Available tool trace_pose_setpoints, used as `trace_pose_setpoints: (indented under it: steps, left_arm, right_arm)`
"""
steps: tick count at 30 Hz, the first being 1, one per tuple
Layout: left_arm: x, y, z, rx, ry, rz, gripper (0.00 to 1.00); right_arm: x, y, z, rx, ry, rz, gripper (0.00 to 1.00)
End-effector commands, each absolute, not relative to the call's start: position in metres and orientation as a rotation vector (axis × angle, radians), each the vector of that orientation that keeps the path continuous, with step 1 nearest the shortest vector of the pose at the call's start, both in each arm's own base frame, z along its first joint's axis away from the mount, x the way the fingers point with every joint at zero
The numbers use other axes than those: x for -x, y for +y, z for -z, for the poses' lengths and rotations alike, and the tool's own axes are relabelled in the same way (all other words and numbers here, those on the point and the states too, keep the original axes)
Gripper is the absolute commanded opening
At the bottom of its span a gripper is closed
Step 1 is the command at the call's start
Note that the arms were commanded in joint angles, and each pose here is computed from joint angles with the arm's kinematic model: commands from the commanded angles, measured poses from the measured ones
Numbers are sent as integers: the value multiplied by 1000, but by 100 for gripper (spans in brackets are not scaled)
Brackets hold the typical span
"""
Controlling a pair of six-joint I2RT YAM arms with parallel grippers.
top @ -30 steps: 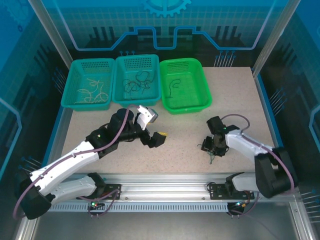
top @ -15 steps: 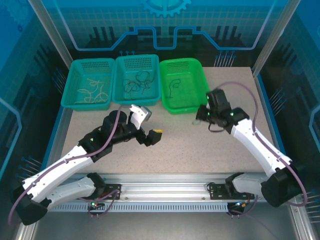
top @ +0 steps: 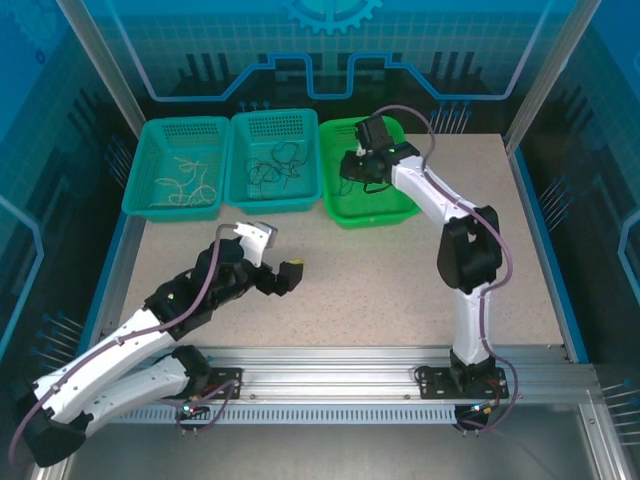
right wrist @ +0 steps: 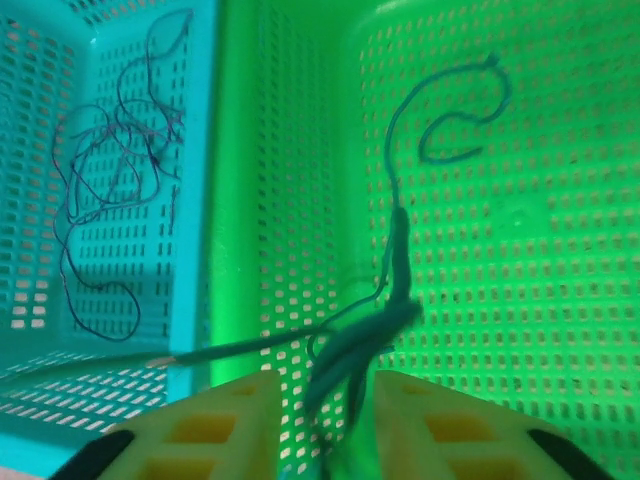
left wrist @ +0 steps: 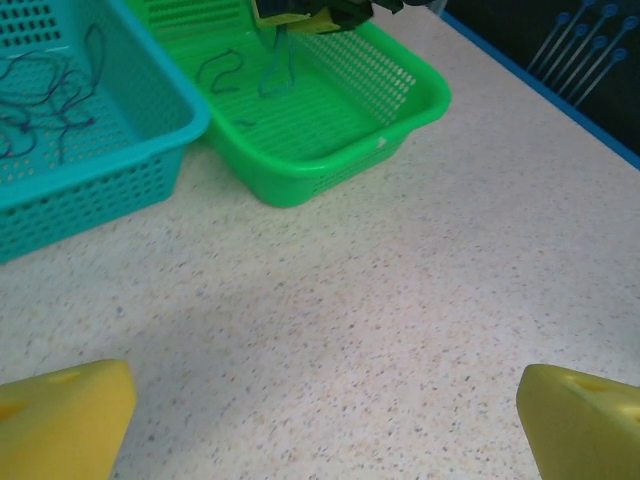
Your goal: Untangle the cables
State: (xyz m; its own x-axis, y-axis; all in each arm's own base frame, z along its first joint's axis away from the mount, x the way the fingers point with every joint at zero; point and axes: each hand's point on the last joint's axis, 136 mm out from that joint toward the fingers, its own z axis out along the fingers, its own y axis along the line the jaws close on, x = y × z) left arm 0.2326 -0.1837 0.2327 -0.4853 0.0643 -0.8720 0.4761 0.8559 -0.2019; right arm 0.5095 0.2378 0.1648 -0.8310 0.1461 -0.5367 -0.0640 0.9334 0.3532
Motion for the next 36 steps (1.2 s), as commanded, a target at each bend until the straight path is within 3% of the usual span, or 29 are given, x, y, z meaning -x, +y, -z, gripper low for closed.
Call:
trace_pose_setpoints:
  steps: [1,3,10,15,20,25,31,36]
  left_arm:
    - [-228,-162,-211,-300,2087,447,99]
    - [-229,-153,-204,-279,2087,403,99]
    - [-250,-94,-184,-72,2042,49,99]
    - [-274,-55,-166,85,1959,-59,99]
    - [-305,-43,-174,43,1885,-214,99]
    - [-332,-32,-169,8,1861,-343,99]
    - [-359,-25,-145,43,1832,-210,99]
    - [-382,-19,-127,17,1825,-106,99]
  right_arm:
    - [-501,238,-209,52,2454,-580,52]
    - [-490,226,-216,69,2424,-578,61]
    - [-404,114,-224,-46,2264,-281,64]
    - [-340,40,-195,-110,2099,-15,66]
    - [-309,0,-166,-136,1961,207,79]
    - [-314,-13,-141,-152,2004,266,82]
    - [-357,-19,-123,-164,1942,188,84]
    - [-391,4,-101,-8,1936,39,99]
